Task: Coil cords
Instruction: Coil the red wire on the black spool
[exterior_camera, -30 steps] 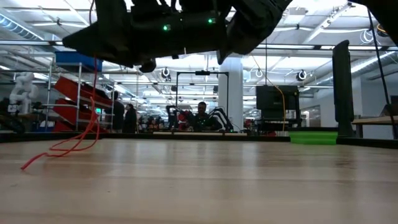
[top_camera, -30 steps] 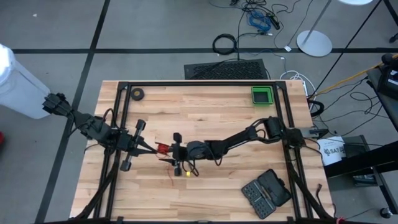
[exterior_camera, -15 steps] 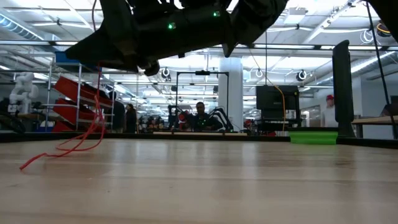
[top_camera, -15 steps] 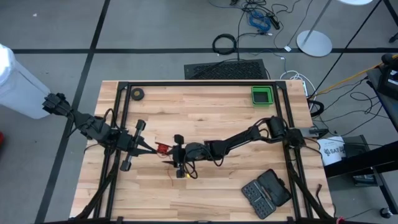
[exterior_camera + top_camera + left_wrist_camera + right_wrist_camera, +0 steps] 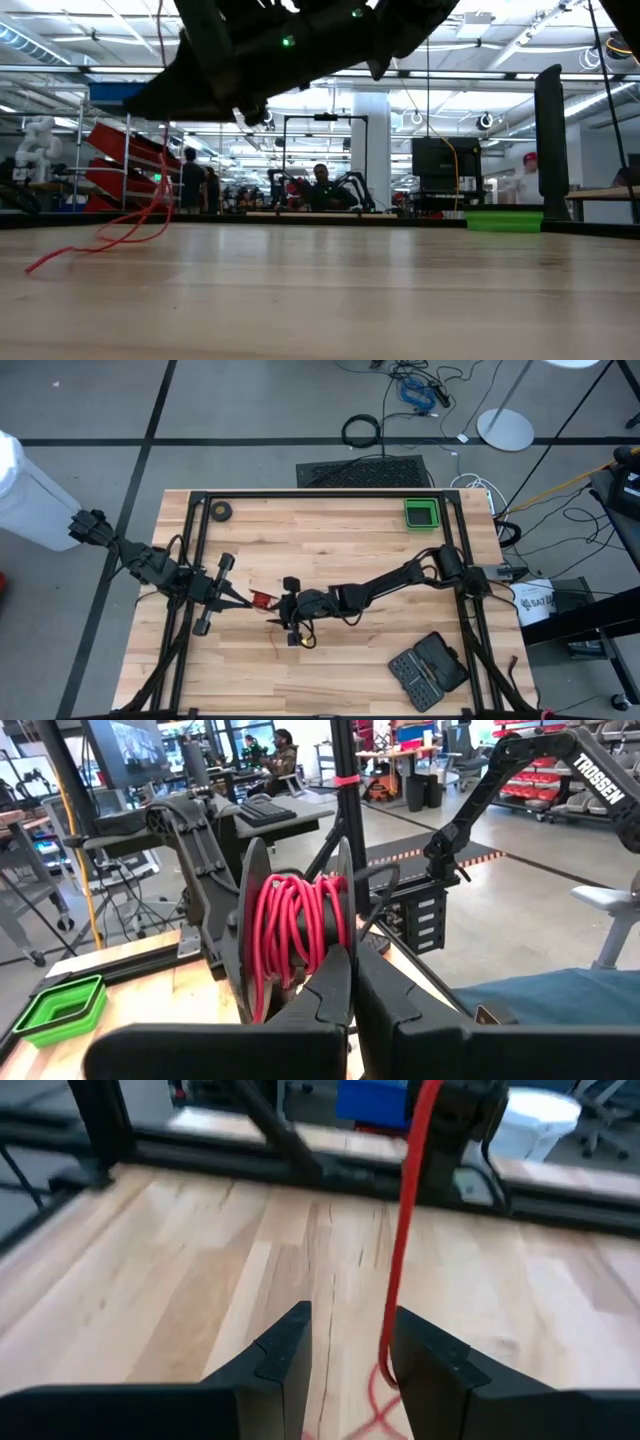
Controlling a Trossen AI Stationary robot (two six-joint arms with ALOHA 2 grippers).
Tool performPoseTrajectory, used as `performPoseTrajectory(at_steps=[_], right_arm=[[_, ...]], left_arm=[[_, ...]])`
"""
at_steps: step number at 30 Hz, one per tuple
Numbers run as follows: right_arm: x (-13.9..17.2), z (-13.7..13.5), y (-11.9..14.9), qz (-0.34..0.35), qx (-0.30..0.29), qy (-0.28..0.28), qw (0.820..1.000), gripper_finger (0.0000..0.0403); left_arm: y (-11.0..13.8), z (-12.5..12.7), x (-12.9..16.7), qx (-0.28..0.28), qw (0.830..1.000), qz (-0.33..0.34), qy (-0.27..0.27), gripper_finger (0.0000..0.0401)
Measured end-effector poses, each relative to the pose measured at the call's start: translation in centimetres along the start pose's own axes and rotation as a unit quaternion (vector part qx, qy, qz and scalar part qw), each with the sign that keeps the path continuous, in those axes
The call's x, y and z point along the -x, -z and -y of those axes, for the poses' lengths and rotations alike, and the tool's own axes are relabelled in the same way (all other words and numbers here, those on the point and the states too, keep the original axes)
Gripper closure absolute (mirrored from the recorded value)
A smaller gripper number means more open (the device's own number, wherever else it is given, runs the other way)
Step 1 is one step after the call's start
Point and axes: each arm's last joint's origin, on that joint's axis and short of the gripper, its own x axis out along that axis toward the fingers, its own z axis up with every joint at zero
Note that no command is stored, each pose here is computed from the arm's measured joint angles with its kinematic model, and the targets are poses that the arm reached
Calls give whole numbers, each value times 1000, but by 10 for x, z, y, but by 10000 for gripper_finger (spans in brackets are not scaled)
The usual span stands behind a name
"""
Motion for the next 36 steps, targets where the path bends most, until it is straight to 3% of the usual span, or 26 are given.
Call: performPoseTrajectory(at_steps=[8,19,25,36], right_arm=[[9,2,-11,-6,0,-1,1000,298],[9,1,-9,-19,2,-3,1000,397],[15,2,-9,-50,-4,-4,999,401],[74,-16,-53,-112,-2,-29,993,402]], left_arm=[[0,0,0,1,1000,0,3,395],[0,0,0,1,1000,0,3,395],[2,1,0,10,1000,-11,5,395],[14,4,0,-1,996,-70,45,395]])
